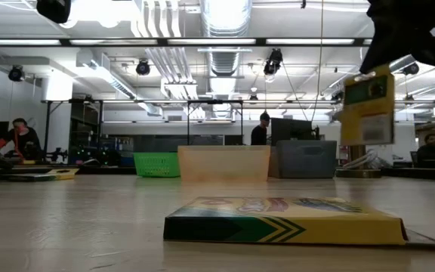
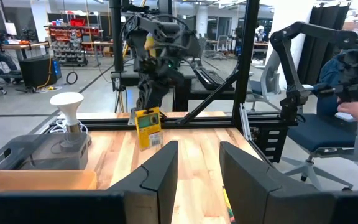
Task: Pick & Place School Supplies
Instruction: Put the yellow crayon box into the black bin
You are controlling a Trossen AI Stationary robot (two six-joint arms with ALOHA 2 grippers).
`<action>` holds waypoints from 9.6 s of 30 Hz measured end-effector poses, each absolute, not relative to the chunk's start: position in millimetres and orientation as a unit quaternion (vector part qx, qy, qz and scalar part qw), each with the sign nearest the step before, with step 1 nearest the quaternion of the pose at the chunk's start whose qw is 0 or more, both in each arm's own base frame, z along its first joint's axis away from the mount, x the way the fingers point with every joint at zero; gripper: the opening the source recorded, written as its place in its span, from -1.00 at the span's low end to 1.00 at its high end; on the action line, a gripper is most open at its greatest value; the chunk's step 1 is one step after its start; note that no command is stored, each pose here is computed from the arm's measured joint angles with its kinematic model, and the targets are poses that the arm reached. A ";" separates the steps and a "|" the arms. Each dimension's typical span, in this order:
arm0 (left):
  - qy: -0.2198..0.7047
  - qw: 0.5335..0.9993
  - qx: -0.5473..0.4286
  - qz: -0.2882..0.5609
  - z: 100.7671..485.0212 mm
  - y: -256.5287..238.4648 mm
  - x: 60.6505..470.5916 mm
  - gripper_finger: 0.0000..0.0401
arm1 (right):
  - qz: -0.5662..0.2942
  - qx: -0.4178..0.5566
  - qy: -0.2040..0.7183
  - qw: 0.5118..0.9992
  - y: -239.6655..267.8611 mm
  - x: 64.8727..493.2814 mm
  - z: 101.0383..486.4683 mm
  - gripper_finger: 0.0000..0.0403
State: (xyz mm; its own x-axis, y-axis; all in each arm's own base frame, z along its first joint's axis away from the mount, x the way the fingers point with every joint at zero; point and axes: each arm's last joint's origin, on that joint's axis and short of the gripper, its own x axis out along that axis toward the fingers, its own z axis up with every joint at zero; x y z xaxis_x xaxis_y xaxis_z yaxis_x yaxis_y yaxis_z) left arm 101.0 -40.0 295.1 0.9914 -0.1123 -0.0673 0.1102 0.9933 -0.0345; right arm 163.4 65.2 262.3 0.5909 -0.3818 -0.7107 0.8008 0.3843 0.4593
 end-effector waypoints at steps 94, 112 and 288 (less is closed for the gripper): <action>0.035 0.998 -0.016 -0.056 295.1 -40.0 100.9 -0.38 | -0.104 0.263 0.109 0.953 -40.4 237.5 319.5 -0.96; 0.034 0.998 -0.016 -0.056 295.1 -40.0 100.9 -0.38 | -0.078 0.142 0.118 0.980 111.3 254.2 288.2 -0.96; 0.047 0.997 -0.010 -0.055 292.6 -40.2 101.4 -0.38 | -0.185 0.112 0.227 0.950 134.5 228.7 281.1 0.61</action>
State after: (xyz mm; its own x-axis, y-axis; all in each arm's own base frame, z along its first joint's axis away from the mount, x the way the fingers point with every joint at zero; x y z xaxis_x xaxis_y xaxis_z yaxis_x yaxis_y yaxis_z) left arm 101.4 -40.2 292.6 0.9895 -0.1110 -0.0929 0.1091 0.9937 -0.0251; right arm 228.7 134.5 281.1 0.8282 -0.3006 -0.4730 0.4021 0.9066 0.1279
